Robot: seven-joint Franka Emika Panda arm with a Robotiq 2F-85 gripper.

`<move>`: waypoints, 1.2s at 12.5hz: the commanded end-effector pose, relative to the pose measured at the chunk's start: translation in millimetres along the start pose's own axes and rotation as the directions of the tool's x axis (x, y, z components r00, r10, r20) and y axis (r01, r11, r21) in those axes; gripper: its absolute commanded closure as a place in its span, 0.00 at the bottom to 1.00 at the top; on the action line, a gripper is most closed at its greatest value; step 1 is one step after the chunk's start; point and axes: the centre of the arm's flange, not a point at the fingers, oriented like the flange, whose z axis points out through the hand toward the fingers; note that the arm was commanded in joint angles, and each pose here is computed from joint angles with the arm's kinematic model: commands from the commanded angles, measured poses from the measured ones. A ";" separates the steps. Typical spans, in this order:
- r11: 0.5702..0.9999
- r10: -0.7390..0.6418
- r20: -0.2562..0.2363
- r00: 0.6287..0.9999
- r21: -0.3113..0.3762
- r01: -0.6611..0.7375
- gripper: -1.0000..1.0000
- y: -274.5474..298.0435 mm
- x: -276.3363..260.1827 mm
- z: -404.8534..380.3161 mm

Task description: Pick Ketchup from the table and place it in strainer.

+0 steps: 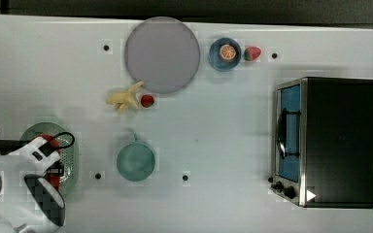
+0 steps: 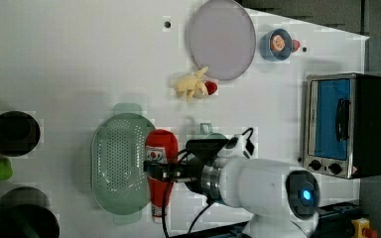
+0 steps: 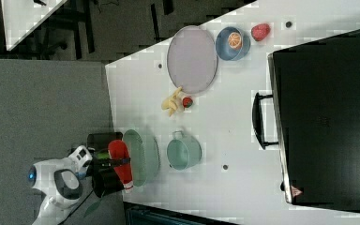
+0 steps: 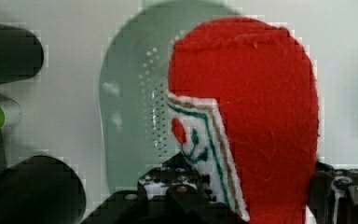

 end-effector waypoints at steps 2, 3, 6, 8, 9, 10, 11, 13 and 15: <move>0.989 0.119 0.005 0.993 0.090 -0.119 0.40 0.2 15.0 24.8; 0.987 0.122 0.015 0.992 0.104 -0.123 0.37 2.1 16.9 35.7; 0.989 0.088 0.012 0.996 0.120 -0.089 0.05 3.4 19.0 54.6; 0.989 0.089 -0.018 0.996 0.122 -0.087 0.00 2.6 24.0 41.7; 0.988 0.109 -0.041 0.993 0.118 -0.103 0.00 2.7 29.8 27.0; 0.985 0.145 -0.063 0.987 0.104 -0.138 0.00 4.0 35.9 8.8; 0.984 0.169 -0.084 0.982 0.075 -0.163 0.00 7.1 42.4 -12.7; 0.980 0.198 -0.111 0.974 -0.015 -0.201 0.00 21.5 55.0 -59.1; 0.959 0.249 -0.128 0.960 -0.103 -0.262 0.00 44.5 67.9 -107.9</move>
